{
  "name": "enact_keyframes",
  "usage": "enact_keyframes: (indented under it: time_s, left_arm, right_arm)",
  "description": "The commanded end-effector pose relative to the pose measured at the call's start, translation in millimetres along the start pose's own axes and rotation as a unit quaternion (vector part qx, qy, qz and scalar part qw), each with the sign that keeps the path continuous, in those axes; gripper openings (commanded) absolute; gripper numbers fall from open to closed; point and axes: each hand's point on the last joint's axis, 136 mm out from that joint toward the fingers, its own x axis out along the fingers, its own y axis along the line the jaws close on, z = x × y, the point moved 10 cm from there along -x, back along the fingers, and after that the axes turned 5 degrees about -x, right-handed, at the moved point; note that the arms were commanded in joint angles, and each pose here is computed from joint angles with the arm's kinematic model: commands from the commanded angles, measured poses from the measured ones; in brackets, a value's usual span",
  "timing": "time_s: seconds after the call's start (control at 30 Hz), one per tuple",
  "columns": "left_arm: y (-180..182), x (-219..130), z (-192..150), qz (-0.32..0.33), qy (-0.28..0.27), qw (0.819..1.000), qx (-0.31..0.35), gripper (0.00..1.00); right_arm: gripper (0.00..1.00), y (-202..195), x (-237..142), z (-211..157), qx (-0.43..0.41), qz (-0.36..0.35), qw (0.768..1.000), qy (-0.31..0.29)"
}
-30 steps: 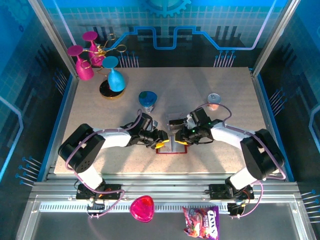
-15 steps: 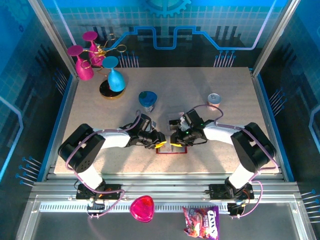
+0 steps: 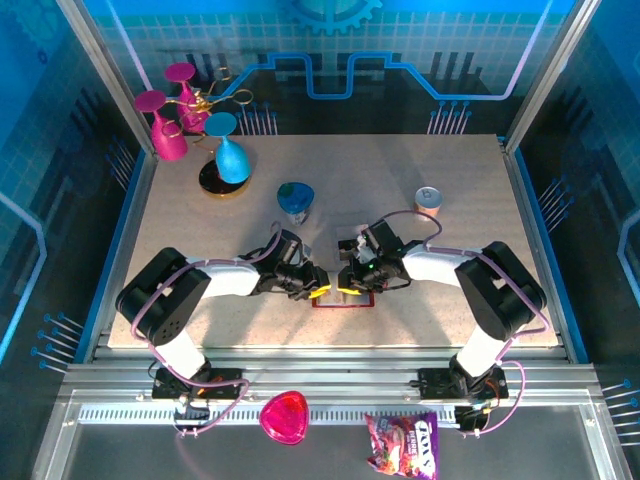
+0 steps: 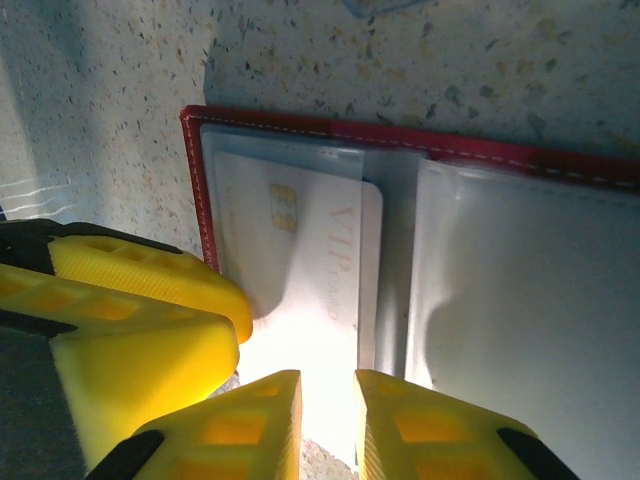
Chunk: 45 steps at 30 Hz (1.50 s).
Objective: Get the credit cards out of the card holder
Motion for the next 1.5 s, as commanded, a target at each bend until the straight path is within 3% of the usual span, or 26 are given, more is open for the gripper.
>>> enact_keyframes:
  time_s: [0.0, 0.43, 0.9, 1.47]
  left_arm:
    - [2.4, -5.0, -0.2, 0.001, -0.006, 1.000, 0.009, 0.23]
    - [3.5, -4.2, 0.4, 0.002, -0.006, 1.000, 0.007, 0.23]
    - [3.1, -4.3, 0.5, 0.002, -0.005, 1.000, 0.006, 0.23]
    - [2.8, -4.4, 0.8, 0.003, -0.006, 1.000, 0.007, 0.22]
  right_arm:
    - [0.20, 5.6, 4.2, 2.9, -0.003, 0.007, 1.000, 0.002]
    - [0.21, 3.5, 8.7, 2.9, 0.000, 0.006, 1.000, 0.008]
    - [0.30, 2.7, 2.4, 1.4, -0.005, -0.027, 1.000, 0.008]
    - [0.30, 9.7, -9.6, 1.0, -0.016, -0.038, 0.999, 0.000]
